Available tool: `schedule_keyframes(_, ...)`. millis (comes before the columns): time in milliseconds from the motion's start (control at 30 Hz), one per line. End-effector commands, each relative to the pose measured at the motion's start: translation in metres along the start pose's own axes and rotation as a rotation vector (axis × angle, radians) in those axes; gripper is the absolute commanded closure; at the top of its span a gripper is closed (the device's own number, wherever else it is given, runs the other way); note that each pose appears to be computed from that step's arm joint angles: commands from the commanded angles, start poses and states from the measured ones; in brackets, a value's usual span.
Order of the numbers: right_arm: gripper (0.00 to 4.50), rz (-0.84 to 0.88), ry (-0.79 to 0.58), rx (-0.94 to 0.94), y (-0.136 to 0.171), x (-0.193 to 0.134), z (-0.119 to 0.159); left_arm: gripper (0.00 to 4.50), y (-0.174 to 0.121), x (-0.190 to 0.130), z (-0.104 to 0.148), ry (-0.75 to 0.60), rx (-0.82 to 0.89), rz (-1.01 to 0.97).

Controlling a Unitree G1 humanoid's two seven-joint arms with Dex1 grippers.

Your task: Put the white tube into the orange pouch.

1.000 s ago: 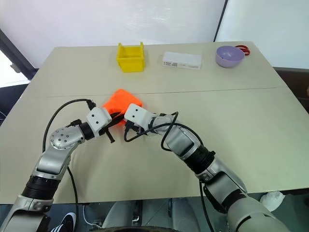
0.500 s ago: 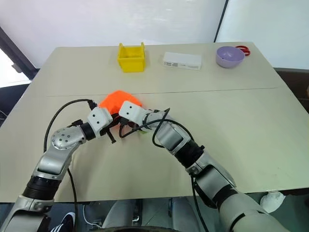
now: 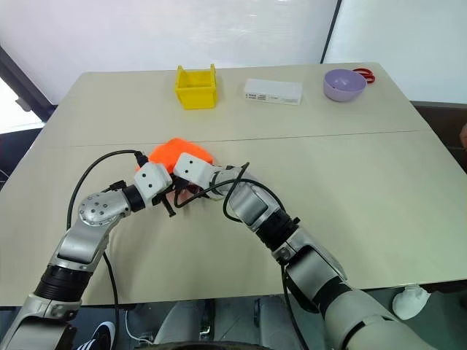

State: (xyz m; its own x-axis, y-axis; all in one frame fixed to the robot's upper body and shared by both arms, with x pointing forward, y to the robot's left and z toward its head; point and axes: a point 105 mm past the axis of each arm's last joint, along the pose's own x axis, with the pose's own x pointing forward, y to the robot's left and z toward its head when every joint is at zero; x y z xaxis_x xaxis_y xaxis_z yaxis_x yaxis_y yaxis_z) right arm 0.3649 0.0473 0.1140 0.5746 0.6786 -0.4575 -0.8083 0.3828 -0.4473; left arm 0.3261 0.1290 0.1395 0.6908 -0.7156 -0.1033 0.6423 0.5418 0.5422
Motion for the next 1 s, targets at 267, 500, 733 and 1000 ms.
schedule_keyframes(267, 0.04, 0.055, -0.187, 0.064, -0.005, -0.038, 0.043, 4.50, 0.004, -0.004, 0.000, 0.002, 0.020, 0.025)
schedule_keyframes(500, 0.04, 0.163, -0.206, 0.090, 0.012, -0.062, 0.037, 4.50, 0.006, -0.002, -0.001, -0.002, 0.026, 0.040)
schedule_keyframes(733, 0.04, 0.071, -0.200, 0.211, -0.018, -0.098, -0.002, 4.50, 0.011, -0.016, -0.009, 0.032, 0.044, 0.036)
schedule_keyframes(1000, 0.04, -0.124, -0.084, 0.331, -0.046, -0.111, -0.054, 4.50, 0.024, -0.032, -0.020, 0.064, 0.060, 0.035)
